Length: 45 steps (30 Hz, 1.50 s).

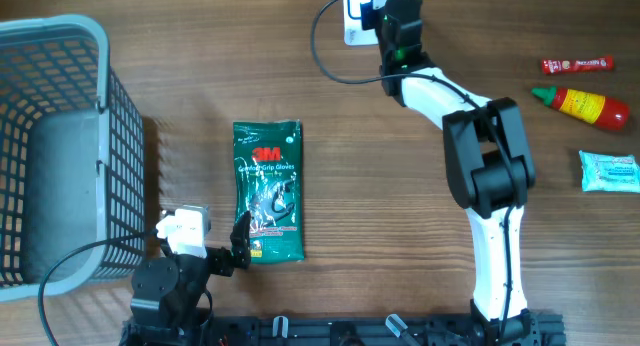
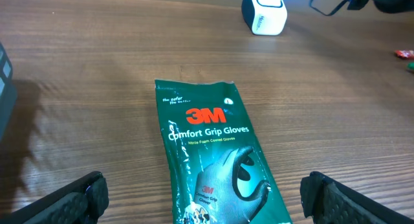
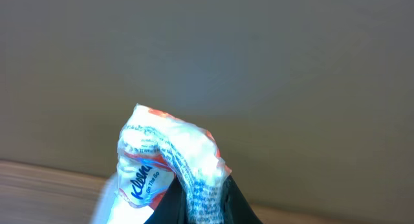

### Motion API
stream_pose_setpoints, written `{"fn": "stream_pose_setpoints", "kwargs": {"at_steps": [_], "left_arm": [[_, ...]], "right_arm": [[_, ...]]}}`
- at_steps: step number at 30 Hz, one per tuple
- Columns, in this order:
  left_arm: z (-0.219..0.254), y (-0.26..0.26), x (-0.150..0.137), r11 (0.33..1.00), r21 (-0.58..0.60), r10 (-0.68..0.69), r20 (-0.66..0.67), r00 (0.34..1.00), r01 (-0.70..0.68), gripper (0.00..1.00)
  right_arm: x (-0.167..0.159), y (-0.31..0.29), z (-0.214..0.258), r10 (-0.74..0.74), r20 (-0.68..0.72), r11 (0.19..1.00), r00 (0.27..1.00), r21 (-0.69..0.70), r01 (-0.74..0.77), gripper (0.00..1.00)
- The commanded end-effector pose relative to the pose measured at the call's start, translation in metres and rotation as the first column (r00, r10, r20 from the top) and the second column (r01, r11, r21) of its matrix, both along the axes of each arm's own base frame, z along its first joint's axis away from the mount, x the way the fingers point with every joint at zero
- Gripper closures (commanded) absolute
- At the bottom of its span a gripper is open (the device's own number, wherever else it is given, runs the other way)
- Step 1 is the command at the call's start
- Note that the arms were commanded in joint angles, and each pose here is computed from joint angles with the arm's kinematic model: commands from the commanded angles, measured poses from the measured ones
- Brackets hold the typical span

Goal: Scan the item barcode
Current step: 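Hold the tissue pack at the scanner with the right gripper, then carry the tissue pack right and drop it at the table edge, then reach the right gripper to the green 3M gloves pack and grasp it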

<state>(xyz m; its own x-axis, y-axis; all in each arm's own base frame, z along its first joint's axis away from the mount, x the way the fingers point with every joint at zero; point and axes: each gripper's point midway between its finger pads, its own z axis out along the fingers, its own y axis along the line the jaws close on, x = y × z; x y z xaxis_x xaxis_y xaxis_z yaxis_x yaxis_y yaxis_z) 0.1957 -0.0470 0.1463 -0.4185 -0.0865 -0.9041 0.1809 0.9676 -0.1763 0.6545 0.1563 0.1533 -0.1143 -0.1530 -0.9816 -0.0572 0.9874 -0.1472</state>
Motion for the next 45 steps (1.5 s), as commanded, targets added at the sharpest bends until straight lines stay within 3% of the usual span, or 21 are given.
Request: {"fn": "stream_pose_setpoints", "kwargs": {"at_steps": [1, 4, 5, 8, 11, 15, 21, 24, 25, 26, 27, 32, 34, 37, 39, 42, 45], "left_arm": [[0.002, -0.003, 0.0, 1.0, 0.01, -0.024, 0.014, 1.0, 0.024, 0.0], [0.002, -0.003, 0.0, 1.0, 0.01, -0.024, 0.014, 1.0, 0.024, 0.0], [0.002, -0.003, 0.0, 1.0, 0.01, -0.024, 0.014, 1.0, 0.024, 0.0], [0.002, -0.003, 0.0, 1.0, 0.01, -0.024, 0.015, 1.0, 0.024, 0.0], [0.002, -0.003, 0.0, 1.0, 0.01, -0.024, 0.014, 1.0, 0.024, 0.0], [0.002, -0.003, 0.0, 1.0, 0.01, -0.024, 0.014, 1.0, 0.024, 0.0], [0.002, -0.003, 0.0, 1.0, 0.01, -0.024, 0.014, 1.0, 0.024, 0.0], [0.002, -0.003, 0.0, 1.0, 0.01, -0.024, 0.014, 1.0, 0.024, 0.0], [0.002, -0.003, 0.0, 1.0, 0.01, -0.024, 0.014, 1.0, 0.024, 0.0], [0.002, -0.003, 0.0, 1.0, 0.01, -0.024, 0.015, 1.0, 0.024, 0.0], [0.002, -0.003, 0.0, 1.0, 0.01, -0.024, 0.015, 1.0, 0.024, 0.0], [0.002, -0.003, 0.0, 1.0, 0.01, -0.024, 0.015, 1.0, 0.024, 0.0], [0.002, -0.003, 0.0, 1.0, 0.01, -0.024, 0.014, 1.0, 0.024, 0.0], [0.002, -0.003, 0.0, 1.0, 0.01, -0.024, 0.015, 1.0, 0.024, 0.0], [0.002, -0.003, 0.0, 1.0, 0.01, -0.024, 0.015, 1.0, 0.024, 0.0], [0.002, -0.003, 0.0, 1.0, 0.01, -0.024, 0.014, 1.0, 0.024, 0.0], [0.002, -0.003, 0.0, 1.0, 0.01, -0.024, 0.014, 1.0, 0.024, 0.0]], "right_arm": [[-0.014, -0.078, 0.093, -0.323, 0.088, 0.946, 0.942, 0.035, 0.321, 0.96], [-0.037, -0.154, 0.107, -0.552, 0.029, 0.834, 0.833, 0.024, 0.552, 0.96], [-0.052, -0.202, 0.103, -0.676, 0.0, 0.737, 0.737, 0.014, 0.676, 0.96], [-0.079, -0.285, 0.074, -0.805, -0.099, 0.591, 0.585, -0.047, 0.805, 0.96], [-0.115, -0.37, 0.041, -0.872, -0.224, 0.448, 0.435, -0.009, 0.894, 0.96], [-0.157, -0.453, 0.001, -0.842, -0.397, 0.404, 0.366, -0.014, 0.915, 0.95], [-0.211, -0.503, -0.057, -0.778, -0.576, 0.33, 0.25, -0.037, 0.943, 0.94], [-0.23, -0.509, -0.074, -0.768, -0.609, 0.307, 0.2, -0.077, 0.949, 0.7], [-0.232, -0.509, -0.075, -0.765, -0.614, 0.307, 0.193, -0.085, 0.948, 0.5], [-0.232, -0.508, -0.07, -0.767, -0.611, 0.307, 0.196, -0.082, 0.948, 0.19], [-0.233, -0.507, -0.06, -0.769, -0.606, 0.308, 0.201, -0.075, 0.948, 0.0], [-0.224, -0.492, 0.032, -0.806, -0.5, 0.339, 0.317, 0.05, 0.94, 0.0], [-0.212, -0.461, 0.079, -0.756, -0.468, 0.438, 0.458, 0.157, 0.885, 0.0], [-0.189, -0.378, 0.112, -0.496, -0.506, 0.647, 0.706, 0.327, 0.689, 0.0], [-0.183, -0.316, 0.115, -0.285, -0.555, 0.684, 0.781, 0.453, 0.572, 0.0], [-0.187, -0.224, 0.102, 0.022, -0.644, 0.618, 0.764, 0.609, 0.496, 0.0], [-0.21, -0.13, 0.08, 0.274, -0.717, 0.625, 0.642, 0.639, 0.447, 0.0]]}}
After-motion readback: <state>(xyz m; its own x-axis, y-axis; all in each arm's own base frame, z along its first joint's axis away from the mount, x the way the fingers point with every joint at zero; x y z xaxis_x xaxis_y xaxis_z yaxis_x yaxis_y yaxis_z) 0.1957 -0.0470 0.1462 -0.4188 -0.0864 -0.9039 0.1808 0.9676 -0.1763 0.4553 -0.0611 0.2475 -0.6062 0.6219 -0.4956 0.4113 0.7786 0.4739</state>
